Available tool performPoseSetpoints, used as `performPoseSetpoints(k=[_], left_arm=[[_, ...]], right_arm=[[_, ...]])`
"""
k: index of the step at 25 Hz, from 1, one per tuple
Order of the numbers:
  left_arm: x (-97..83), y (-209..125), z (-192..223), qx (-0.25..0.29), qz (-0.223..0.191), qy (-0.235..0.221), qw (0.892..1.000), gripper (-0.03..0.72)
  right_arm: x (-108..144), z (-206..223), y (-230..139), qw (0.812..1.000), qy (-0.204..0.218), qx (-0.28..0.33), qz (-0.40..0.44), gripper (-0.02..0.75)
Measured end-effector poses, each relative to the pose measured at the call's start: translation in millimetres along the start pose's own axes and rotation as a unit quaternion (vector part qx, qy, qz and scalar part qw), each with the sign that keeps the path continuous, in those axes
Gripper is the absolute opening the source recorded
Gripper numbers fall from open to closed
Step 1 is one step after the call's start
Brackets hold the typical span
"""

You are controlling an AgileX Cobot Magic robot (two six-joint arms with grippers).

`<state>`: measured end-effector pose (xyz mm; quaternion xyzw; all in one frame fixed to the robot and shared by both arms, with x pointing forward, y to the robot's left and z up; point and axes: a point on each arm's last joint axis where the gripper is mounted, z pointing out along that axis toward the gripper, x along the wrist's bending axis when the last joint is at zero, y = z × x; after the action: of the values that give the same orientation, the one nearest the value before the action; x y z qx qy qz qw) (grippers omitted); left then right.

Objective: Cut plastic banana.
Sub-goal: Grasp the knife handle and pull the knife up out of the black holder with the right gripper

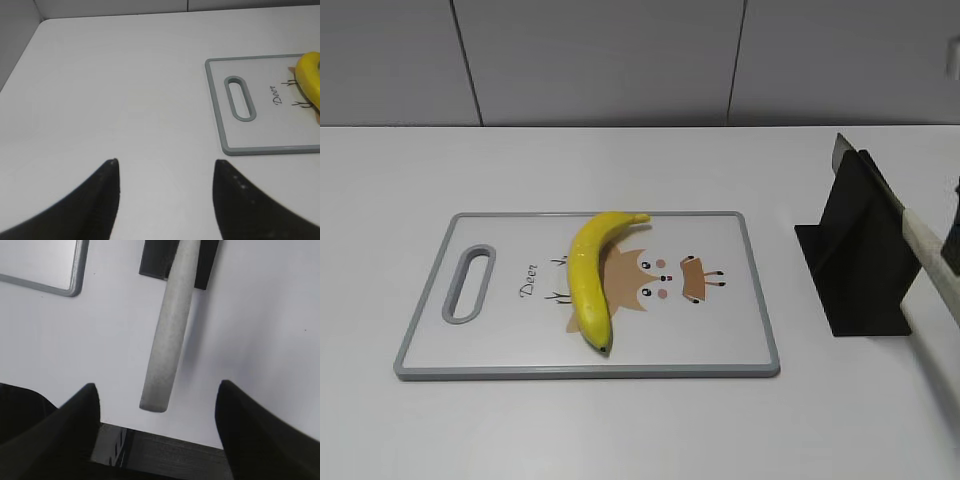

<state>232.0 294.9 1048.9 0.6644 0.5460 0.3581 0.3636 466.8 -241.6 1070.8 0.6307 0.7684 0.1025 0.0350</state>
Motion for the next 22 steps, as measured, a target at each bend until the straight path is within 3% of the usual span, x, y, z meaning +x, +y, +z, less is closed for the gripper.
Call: performPoseSetpoints(k=[22], left_arm=[[0.0,0.0,0.0,0.0,-0.001,0.0,1.0,0.553]], right_arm=[[-9.5,87.5,33.5,0.995,-0.033,0.088,0.034,0.554]])
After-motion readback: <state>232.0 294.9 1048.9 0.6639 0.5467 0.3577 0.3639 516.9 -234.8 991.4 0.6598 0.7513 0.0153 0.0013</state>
